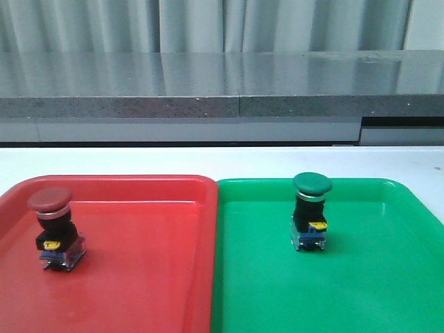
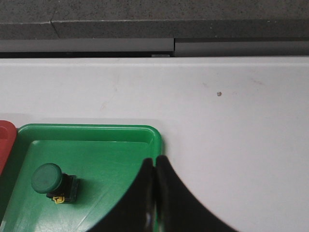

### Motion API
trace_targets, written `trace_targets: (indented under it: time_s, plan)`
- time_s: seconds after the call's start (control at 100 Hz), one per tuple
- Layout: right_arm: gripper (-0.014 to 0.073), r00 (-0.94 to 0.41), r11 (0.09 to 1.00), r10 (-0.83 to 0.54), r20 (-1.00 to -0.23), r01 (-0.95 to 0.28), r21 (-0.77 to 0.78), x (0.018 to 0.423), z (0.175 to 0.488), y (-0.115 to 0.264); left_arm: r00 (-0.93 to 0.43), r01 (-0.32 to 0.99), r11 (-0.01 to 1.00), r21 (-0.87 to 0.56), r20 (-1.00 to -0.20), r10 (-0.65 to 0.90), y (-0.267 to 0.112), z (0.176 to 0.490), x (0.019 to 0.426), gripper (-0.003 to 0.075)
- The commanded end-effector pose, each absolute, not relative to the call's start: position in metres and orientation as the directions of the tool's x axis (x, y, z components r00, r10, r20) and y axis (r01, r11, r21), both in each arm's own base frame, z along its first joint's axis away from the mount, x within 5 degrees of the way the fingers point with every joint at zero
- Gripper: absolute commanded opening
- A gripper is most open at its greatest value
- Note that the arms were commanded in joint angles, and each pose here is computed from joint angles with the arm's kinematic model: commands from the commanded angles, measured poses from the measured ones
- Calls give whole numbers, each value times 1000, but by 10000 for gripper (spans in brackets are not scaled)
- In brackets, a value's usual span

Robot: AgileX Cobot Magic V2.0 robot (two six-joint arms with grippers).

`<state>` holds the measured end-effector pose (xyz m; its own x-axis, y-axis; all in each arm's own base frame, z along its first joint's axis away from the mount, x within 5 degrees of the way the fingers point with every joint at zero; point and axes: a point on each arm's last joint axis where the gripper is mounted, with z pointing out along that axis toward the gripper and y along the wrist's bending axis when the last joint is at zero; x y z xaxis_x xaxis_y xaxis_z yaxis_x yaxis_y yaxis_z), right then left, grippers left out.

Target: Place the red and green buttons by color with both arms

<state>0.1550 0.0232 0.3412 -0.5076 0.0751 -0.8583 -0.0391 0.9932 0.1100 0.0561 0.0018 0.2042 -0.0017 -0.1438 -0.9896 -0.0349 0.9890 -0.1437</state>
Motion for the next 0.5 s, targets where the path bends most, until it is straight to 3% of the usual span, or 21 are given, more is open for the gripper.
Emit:
trace_targets:
  time_s: [0.0, 0.17, 0.49]
  plan:
    - [-63, -347, 993, 63, -936, -74, 95, 149, 356, 21, 87, -26, 988, -150, -985, -147, 2, 208, 54, -20]
    - [-63, -206, 992, 43, -978, -111, 67, 132, 348, 19, 87, -26, 988, -150, -985, -147, 2, 208, 54, -20]
    - [-63, -199, 992, 23, -980, -119, 47, 113, 316, 16, 87, -26, 988, -150, -985, -147, 2, 208, 54, -20]
